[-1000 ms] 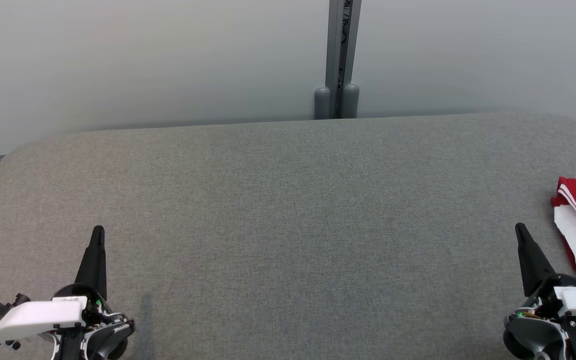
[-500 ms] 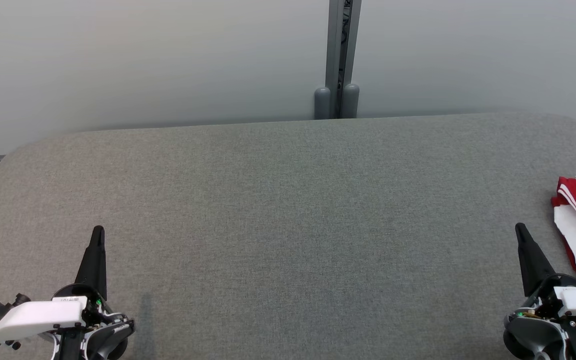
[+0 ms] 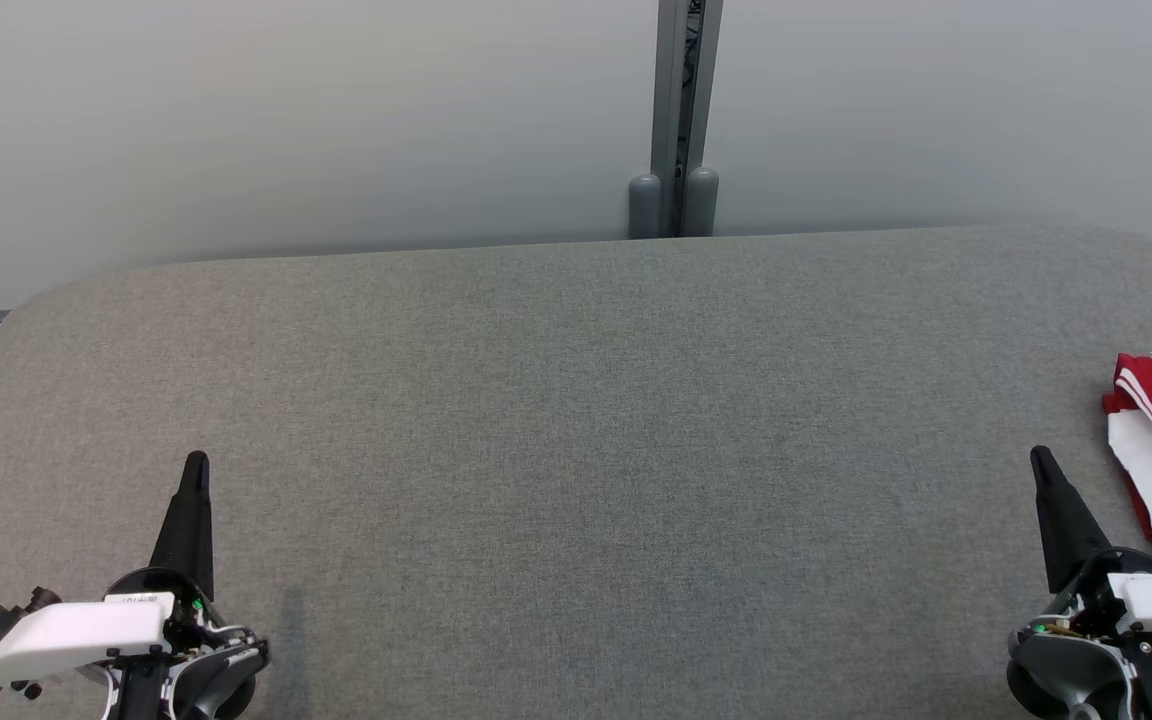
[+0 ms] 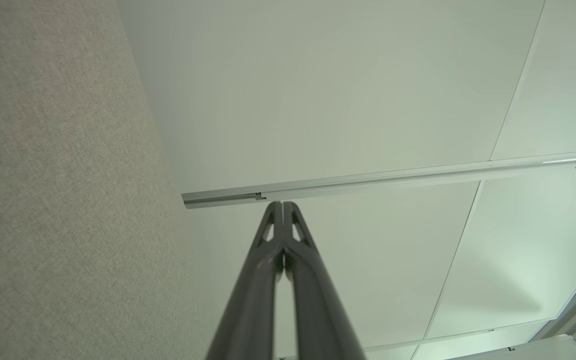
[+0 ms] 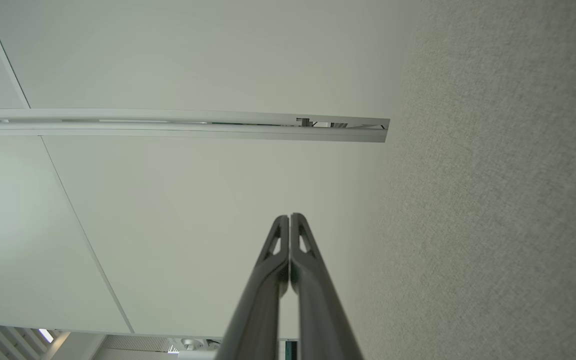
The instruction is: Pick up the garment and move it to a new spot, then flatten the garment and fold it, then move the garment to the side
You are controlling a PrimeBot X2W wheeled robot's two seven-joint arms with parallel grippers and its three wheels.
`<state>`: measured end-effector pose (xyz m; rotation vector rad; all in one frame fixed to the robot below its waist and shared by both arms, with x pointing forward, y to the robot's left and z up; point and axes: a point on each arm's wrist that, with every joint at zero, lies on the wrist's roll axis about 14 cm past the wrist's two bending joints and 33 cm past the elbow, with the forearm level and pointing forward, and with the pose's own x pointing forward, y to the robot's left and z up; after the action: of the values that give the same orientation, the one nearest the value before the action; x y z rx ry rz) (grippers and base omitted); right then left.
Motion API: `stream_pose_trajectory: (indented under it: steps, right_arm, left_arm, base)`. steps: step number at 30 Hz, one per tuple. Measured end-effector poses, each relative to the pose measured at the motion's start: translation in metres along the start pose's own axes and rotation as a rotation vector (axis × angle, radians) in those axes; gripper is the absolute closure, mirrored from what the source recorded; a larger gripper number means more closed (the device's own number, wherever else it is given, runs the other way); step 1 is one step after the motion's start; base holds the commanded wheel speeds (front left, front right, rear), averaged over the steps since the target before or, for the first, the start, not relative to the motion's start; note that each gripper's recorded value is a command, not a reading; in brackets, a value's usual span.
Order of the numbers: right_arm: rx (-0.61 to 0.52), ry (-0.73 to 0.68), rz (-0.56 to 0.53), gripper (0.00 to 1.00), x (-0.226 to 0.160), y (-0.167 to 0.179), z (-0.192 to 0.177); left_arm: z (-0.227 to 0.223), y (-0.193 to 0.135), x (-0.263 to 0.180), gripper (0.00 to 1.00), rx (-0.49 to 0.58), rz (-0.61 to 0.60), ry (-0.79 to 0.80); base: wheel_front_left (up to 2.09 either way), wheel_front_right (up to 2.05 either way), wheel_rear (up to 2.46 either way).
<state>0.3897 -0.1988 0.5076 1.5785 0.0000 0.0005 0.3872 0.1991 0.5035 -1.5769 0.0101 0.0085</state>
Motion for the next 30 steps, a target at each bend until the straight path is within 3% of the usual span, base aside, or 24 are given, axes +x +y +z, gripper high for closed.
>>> stream_pose_trajectory:
  steps: [30]
  right_arm:
    - [0.0,0.0,0.0,1.0,0.0,0.0,0.0]
  left_arm:
    - [0.0,0.0,0.0,1.0,0.0,0.0,0.0]
  base:
    - [0.0,0.0,0.0]
